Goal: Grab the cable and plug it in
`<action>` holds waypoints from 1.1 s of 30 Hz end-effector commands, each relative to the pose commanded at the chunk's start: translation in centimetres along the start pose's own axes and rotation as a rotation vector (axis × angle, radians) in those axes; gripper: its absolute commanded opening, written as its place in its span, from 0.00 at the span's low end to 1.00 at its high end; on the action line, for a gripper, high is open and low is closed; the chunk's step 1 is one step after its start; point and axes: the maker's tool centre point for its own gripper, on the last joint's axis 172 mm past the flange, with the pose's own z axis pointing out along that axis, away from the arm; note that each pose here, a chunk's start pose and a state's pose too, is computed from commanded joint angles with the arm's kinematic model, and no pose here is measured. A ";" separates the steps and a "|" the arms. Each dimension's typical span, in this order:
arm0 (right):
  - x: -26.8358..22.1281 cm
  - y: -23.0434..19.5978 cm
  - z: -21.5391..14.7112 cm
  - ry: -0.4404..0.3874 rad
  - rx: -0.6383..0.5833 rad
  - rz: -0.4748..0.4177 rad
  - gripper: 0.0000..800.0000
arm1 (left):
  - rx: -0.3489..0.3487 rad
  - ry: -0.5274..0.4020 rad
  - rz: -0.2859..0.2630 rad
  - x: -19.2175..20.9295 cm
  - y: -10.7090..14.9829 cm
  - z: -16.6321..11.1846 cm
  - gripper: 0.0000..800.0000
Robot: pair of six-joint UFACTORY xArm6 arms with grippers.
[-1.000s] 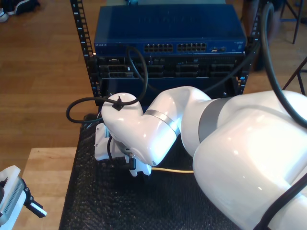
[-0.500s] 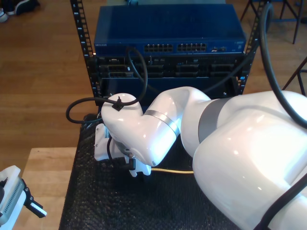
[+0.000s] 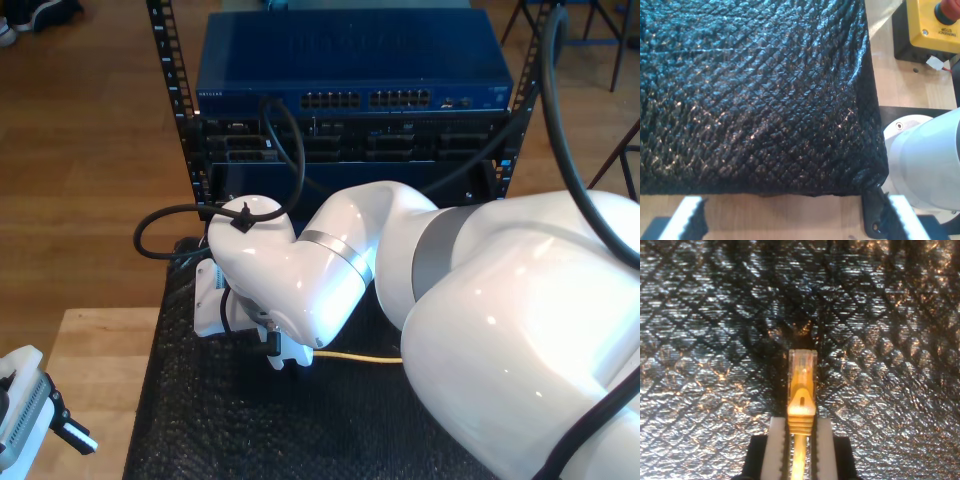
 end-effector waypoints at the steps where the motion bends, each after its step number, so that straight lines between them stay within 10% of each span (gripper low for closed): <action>1: 0.0 0.0 0.0 0.000 0.000 0.000 0.01 | 0.001 -0.001 0.000 0.0 0.0 0.0 1.00; 33: -6.3 -0.7 -9.6 0.280 0.121 0.016 0.00 | 0.020 -0.010 0.039 5.0 -3.0 -1.2 1.00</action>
